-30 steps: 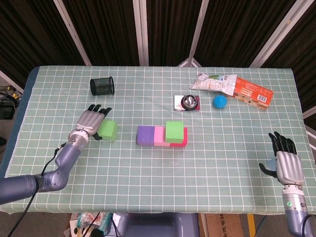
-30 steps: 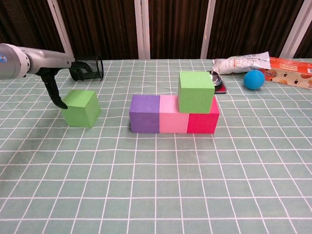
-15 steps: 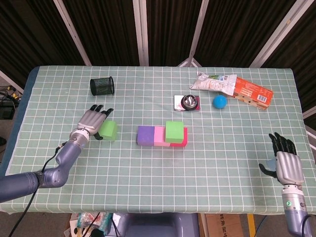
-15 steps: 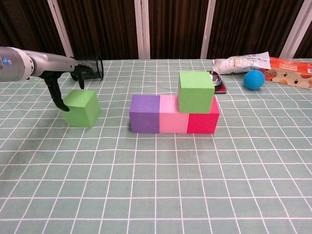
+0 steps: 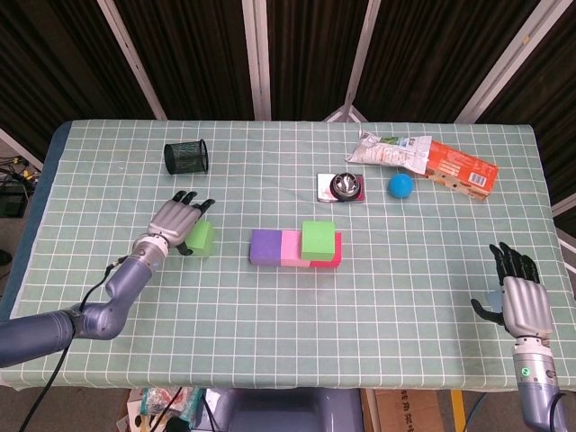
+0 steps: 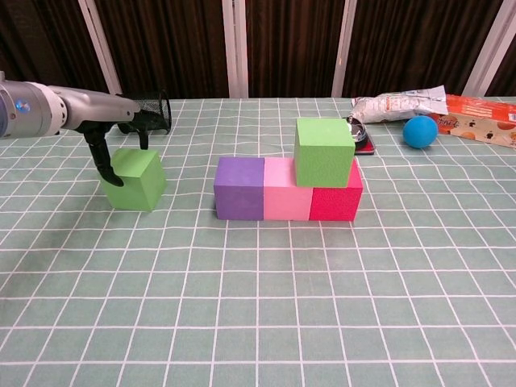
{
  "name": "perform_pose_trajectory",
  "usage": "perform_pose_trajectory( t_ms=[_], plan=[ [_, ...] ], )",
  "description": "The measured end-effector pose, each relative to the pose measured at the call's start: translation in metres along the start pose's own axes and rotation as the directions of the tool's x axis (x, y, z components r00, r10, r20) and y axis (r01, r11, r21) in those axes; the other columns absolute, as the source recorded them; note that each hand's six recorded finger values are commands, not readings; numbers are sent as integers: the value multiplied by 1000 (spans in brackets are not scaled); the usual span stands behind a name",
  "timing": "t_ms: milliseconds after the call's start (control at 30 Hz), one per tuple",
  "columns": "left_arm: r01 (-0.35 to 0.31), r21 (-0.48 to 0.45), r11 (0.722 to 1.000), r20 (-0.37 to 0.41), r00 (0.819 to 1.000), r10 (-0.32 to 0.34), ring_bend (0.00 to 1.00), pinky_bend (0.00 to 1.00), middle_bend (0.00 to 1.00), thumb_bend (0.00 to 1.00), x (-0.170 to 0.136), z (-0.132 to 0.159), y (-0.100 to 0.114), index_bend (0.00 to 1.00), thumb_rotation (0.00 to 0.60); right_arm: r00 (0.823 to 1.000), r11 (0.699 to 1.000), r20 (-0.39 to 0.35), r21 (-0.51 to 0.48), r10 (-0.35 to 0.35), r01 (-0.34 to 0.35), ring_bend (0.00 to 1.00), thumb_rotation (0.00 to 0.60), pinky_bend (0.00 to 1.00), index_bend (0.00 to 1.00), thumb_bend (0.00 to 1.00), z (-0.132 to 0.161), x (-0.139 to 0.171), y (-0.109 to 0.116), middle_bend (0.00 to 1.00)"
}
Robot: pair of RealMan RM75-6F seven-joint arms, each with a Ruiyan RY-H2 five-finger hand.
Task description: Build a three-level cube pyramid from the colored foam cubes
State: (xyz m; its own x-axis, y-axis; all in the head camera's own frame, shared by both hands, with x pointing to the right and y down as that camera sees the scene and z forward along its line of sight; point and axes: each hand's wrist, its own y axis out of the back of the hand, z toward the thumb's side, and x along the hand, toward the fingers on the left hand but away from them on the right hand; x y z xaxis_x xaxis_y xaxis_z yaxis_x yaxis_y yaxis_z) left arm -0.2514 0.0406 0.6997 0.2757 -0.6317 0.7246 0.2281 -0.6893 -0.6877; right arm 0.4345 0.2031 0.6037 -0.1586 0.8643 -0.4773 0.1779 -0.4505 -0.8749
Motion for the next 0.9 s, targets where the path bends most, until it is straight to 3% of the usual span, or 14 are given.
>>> perform_pose_trajectory(
  t_ms=[267,600,900],
  plan=[
    [2,-11,1000,10,1000,-2,46,14,382,257,0,-1,-4,8,600,1000,1000,5,-6,2,-2,0,600,0,0,252,-1,0,0,0],
    [3,-37,999,-1,1000,-3,47,14,379,263,-6,-4,-5,18,600,1000,1000,7,-12,3,-3,0,600,0,0,253,-1,0,0,0],
    [-25,-72,997,10,1000,26,47,14,388,263,-23,6,14,22,600,1000,1000,6,-22,10,-10,0,600,0,0,253,0,0,-1,0]
  ],
)
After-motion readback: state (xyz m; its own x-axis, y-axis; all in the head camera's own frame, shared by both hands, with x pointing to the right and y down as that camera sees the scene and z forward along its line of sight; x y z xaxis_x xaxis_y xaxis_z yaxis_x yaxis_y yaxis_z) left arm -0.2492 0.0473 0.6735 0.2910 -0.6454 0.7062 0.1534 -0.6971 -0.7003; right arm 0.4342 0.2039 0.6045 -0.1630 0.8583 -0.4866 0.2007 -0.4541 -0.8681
